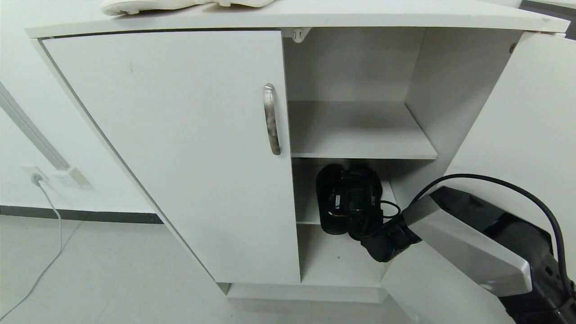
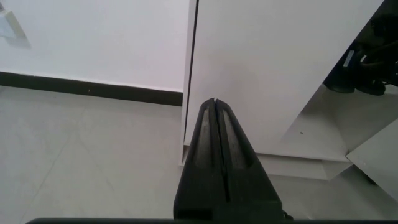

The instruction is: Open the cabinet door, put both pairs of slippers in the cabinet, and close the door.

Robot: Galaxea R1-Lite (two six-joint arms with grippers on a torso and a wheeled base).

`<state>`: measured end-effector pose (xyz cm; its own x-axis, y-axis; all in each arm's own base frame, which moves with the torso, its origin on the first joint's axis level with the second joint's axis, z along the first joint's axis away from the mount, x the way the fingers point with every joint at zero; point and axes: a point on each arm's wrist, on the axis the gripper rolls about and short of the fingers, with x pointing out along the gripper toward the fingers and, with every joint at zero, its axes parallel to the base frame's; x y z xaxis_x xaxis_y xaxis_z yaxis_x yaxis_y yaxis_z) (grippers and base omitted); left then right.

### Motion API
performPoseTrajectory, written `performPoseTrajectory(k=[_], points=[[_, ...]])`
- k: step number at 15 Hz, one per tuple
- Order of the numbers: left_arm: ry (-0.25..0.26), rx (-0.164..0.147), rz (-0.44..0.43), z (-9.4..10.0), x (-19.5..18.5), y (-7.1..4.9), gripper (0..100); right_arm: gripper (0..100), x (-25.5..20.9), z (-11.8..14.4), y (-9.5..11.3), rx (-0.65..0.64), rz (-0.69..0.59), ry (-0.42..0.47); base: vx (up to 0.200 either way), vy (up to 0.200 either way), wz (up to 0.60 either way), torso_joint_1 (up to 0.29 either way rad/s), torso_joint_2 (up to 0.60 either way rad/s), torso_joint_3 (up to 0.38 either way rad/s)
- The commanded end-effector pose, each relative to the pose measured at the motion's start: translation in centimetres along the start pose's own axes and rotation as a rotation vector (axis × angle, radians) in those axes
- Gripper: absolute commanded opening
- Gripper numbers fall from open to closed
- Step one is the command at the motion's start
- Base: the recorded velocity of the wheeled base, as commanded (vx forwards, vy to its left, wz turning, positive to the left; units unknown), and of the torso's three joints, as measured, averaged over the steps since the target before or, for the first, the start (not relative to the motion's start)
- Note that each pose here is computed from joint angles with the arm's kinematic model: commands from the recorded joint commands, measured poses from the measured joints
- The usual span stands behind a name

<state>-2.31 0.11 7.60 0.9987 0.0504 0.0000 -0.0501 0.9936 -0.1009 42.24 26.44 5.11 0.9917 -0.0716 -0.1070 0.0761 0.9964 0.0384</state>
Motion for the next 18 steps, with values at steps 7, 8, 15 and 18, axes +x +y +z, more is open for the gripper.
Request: performPoseTrajectory(k=[7,8,15,18], points=[[0.002,0.001,0.000,0.0,0.0,0.0,0,100,-8.8,1.2,-2.2,-0.003,0.077,-0.011,0.000,0.000,0.00,0.000,0.00,0.000],[0.002,0.003,-0.001,0.0,0.0,0.0,0,100,-10.3,0.9,-2.7,-0.015,0.090,0.002,0.000,0.000,0.00,0.000,0.00,0.000],[0.000,0.004,-0.003,0.0,0.0,0.0,0,100,-14.6,-0.3,-4.6,-0.047,0.116,0.027,0.000,0.000,0.00,0.000,0.00,0.000],[0.002,0.004,-0.004,0.0,0.0,0.0,0,100,-14.6,-0.5,-4.5,-0.050,0.119,0.028,0.000,0.000,0.00,0.000,0.00,0.000]])
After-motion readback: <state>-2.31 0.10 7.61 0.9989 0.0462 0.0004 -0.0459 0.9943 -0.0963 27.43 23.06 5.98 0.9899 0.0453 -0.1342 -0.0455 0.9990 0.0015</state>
